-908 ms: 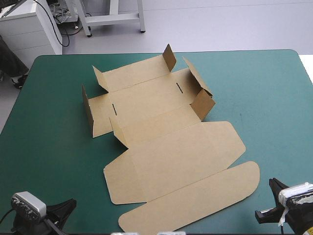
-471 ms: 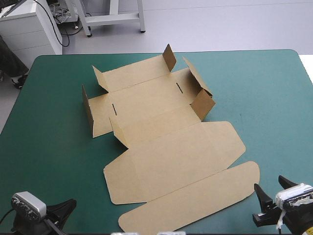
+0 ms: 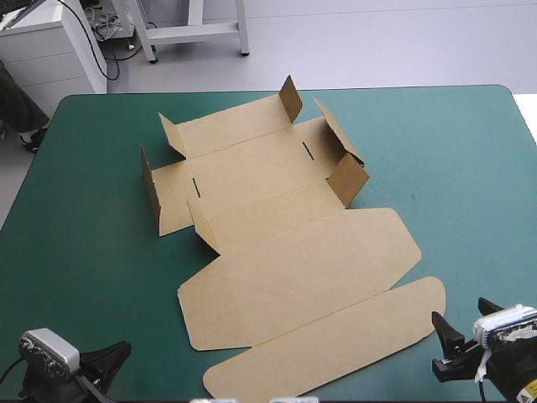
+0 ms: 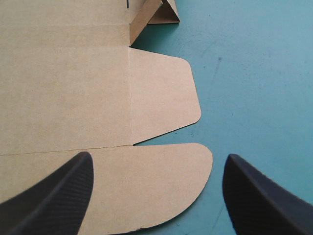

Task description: Fold the box

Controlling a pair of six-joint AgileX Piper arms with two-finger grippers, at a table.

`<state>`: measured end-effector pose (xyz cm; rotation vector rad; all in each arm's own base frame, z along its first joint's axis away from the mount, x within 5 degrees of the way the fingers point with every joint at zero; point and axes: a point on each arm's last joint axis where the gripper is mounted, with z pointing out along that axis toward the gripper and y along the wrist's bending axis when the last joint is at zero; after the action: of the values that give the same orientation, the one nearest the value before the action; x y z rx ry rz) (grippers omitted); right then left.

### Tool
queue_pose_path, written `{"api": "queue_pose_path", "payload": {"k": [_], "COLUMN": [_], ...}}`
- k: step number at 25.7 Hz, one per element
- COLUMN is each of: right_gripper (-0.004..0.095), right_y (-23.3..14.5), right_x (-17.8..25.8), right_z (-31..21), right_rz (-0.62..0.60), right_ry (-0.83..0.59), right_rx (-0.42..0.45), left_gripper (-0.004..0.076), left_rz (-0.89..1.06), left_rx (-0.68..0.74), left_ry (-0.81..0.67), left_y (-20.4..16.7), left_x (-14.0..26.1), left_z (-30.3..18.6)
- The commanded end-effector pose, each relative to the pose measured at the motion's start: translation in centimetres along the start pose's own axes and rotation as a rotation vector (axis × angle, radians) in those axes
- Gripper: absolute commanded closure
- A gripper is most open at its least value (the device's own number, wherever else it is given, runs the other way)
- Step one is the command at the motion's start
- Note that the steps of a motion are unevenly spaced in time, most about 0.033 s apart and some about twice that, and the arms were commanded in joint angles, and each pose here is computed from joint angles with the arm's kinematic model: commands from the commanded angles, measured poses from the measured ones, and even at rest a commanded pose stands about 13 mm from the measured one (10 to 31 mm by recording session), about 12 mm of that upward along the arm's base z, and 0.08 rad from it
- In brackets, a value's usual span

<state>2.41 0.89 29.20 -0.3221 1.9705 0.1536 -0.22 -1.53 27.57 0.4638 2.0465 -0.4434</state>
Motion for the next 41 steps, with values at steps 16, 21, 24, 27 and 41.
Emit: {"api": "queue_pose_path", "payload": {"k": [16, 21, 24, 27, 41], "right_gripper": [0.0301, 0.0302, 0.0302, 0.0302, 0.0302], "right_y": [-1.2, -1.3, -0.8, -0.8, -3.1], "right_x": [-15.1, -18.2, -20.3, -21.8, -20.1], "right_z": [9.7, 16.7, 22.3, 27.6, 37.2], "right_rz": [-0.052, -0.046, -0.071, -0.072, -0.045], "right_ry": [0.185, 0.346, 0.428, 0.512, 0.686], "right_rx": [-0.009, -0.055, -0.151, -0.194, -0.212], "left_gripper": [0.0731, 0.0731, 0.0731, 0.0731, 0.0731], "left_rz": [-0.015, -0.015, -0.015, -0.015, -0.015], "left_rx": [0.019, 0.019, 0.019, 0.019, 0.019], "left_ry": [-0.079, -0.079, -0.079, -0.079, -0.079], "left_y": [-0.2, -0.2, -0.2, -0.2, -0.2], "left_x": [-1.3, -1.3, -1.3, -1.3, -1.3], "left_z": [-0.4, -0.4, -0.4, -0.4, -0.4]}}
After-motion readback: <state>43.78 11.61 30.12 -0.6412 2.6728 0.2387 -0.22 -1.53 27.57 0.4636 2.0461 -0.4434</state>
